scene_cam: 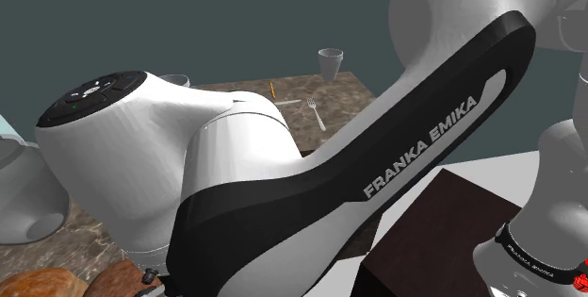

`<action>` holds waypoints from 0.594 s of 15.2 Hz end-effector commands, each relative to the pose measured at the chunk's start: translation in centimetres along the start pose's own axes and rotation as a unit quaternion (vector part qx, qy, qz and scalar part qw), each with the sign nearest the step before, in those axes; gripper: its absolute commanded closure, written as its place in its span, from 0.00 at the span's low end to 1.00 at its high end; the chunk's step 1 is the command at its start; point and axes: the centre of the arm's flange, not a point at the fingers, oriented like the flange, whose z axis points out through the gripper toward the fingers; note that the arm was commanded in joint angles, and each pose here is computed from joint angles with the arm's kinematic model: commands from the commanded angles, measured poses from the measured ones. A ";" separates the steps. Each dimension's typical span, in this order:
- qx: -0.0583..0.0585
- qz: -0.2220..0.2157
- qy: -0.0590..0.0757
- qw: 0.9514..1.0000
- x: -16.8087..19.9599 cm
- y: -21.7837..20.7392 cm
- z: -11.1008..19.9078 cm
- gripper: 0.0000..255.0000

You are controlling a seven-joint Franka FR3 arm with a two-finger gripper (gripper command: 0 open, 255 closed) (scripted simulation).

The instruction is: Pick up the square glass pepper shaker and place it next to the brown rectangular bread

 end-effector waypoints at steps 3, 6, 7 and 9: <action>0.000 0.000 0.000 1.000 0.0 0.0 -4.0 0.00; 0.000 0.000 0.000 1.000 0.0 0.0 -5.0 0.00; 0.000 0.000 0.000 1.000 0.0 0.0 -5.0 0.00; 0.000 0.000 0.000 1.000 0.0 0.0 -5.0 0.00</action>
